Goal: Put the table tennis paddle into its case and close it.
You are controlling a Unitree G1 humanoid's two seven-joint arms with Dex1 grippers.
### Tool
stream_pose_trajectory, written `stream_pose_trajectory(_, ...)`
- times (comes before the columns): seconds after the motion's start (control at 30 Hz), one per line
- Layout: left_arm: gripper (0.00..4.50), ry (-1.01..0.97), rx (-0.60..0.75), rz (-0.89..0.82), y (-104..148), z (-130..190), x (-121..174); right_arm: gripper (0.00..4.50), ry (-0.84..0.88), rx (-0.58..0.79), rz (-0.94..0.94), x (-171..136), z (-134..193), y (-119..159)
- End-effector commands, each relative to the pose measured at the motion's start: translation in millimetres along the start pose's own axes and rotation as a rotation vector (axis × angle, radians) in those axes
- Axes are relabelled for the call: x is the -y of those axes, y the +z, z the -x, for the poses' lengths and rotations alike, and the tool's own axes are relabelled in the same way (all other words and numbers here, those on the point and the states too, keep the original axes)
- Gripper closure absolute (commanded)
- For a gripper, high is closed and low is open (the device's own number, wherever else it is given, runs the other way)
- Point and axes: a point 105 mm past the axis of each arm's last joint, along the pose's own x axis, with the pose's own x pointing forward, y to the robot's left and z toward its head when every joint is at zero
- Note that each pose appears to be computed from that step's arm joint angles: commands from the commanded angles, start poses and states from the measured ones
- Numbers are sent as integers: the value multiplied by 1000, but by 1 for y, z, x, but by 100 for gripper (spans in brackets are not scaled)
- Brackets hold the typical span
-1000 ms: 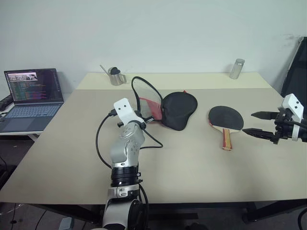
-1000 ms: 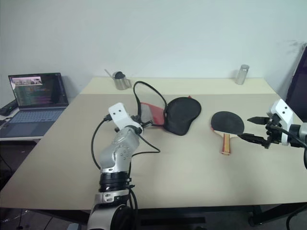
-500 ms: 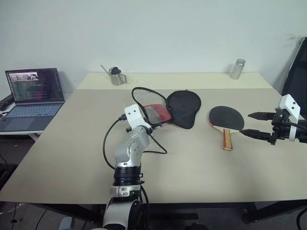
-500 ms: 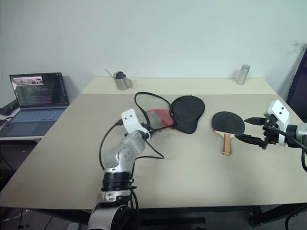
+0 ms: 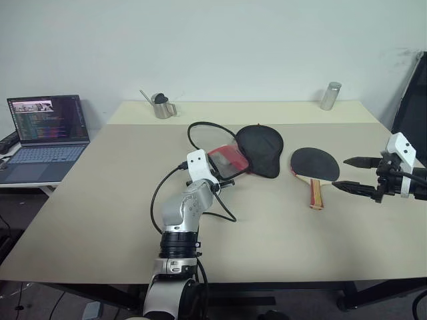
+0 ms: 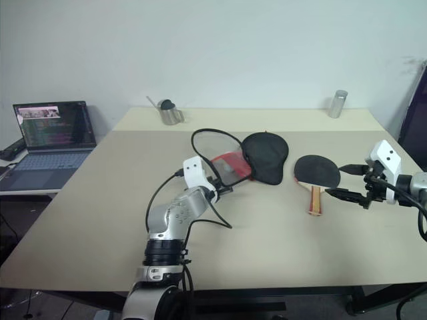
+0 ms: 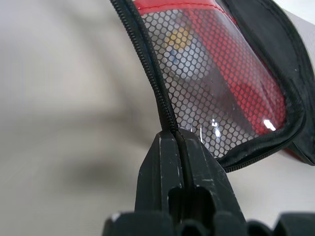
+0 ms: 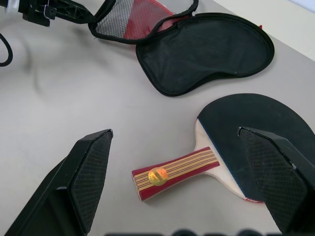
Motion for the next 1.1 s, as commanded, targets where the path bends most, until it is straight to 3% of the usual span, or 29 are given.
stream_pose_trajectory(0.03,447,-25,107,-12,32,3,7,0,-10,39,25,0,4,12)
stream_pose_trajectory(0.13,447,-15,115,6,35,3,1,0,-10,40,24,0,4,12)
stream_pose_trajectory(0.23,387,-46,119,20,37,4,2,0,-10,40,24,0,4,12)
stream_pose_trajectory(0.53,70,-112,129,-47,47,10,-2,0,-56,37,-1,2,0,9)
stream_pose_trajectory(0.67,70,-160,140,-122,63,24,-23,0,-253,1,-94,15,-16,2)
stream_pose_trajectory(0.8,70,-259,111,-248,83,44,-47,0,-344,-60,-240,-1,-35,-7)
stream_pose_trajectory(1.1,70,-535,59,-492,93,71,-51,0,-727,-122,-527,20,-47,-25)
